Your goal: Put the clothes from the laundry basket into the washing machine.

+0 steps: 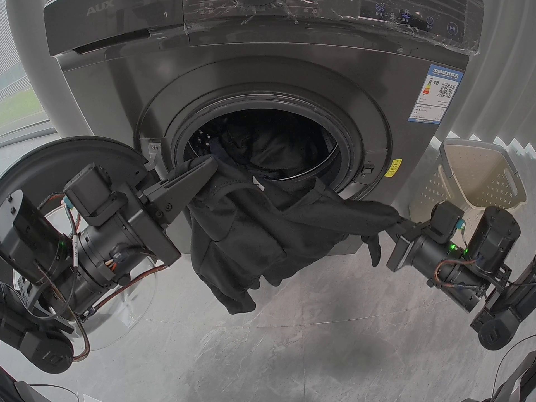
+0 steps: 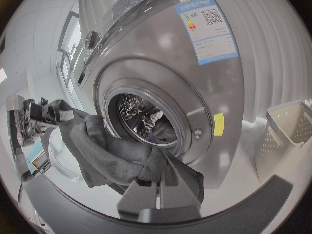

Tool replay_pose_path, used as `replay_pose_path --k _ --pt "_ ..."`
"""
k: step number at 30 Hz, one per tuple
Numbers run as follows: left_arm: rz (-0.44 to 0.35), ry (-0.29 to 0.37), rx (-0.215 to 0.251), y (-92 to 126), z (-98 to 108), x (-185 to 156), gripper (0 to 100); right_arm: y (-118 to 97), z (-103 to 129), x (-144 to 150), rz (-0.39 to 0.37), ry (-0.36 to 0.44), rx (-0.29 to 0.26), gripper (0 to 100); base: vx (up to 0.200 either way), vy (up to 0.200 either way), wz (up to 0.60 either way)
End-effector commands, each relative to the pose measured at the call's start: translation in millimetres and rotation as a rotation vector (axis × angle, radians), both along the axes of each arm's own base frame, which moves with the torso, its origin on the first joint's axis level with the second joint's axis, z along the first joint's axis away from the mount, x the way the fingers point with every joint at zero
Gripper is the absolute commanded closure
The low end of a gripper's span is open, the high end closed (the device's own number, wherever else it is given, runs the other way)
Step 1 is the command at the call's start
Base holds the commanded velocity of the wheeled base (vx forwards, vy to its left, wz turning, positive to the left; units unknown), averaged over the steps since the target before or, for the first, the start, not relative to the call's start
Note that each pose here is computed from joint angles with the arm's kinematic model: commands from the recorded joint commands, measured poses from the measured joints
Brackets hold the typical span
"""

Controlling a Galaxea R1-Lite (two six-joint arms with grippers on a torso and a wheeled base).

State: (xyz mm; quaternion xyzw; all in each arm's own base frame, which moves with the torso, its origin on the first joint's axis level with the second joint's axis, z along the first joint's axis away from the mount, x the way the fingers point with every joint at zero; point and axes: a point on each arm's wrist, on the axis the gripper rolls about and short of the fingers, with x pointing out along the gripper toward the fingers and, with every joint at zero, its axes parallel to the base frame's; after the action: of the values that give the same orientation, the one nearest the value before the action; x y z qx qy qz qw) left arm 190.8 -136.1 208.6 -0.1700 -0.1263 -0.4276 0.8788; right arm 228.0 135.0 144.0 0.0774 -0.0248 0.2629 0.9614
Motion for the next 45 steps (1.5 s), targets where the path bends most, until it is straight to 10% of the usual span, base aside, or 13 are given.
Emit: replay_pose_path --k 1,10,21,22,45 --pt "-0.001 -0.006 -0.002 0.9 1.1 -1.3 100 -3.2 -28.5 -12.6 0.021 0.114 -0.077 100 0.0 0.0 0.0" --pt "-0.01 -0.025 -0.013 0.6 6.3 -1.7 100 24.5 -73.9 -11.0 0.127 0.247 -0.173 100 0.0 0.0 0.0" --pt "-0.018 -0.035 -0.016 -1.4 8.5 -2.1 100 76.0 -83.1 -13.5 0.261 0.198 -0.158 100 0.0 0.0 0.0" --pt "-0.018 -0.035 -0.016 -1.4 8.5 -2.1 100 77.2 -83.1 -13.6 0.264 0.196 -0.158 0 0.0 0.0 0.0" --pt "-0.035 -0.077 -0.037 4.3 19.6 -7.6 100 76.5 -104.6 -27.5 0.361 0.28 -0.219 0 0.0 0.0 0.0"
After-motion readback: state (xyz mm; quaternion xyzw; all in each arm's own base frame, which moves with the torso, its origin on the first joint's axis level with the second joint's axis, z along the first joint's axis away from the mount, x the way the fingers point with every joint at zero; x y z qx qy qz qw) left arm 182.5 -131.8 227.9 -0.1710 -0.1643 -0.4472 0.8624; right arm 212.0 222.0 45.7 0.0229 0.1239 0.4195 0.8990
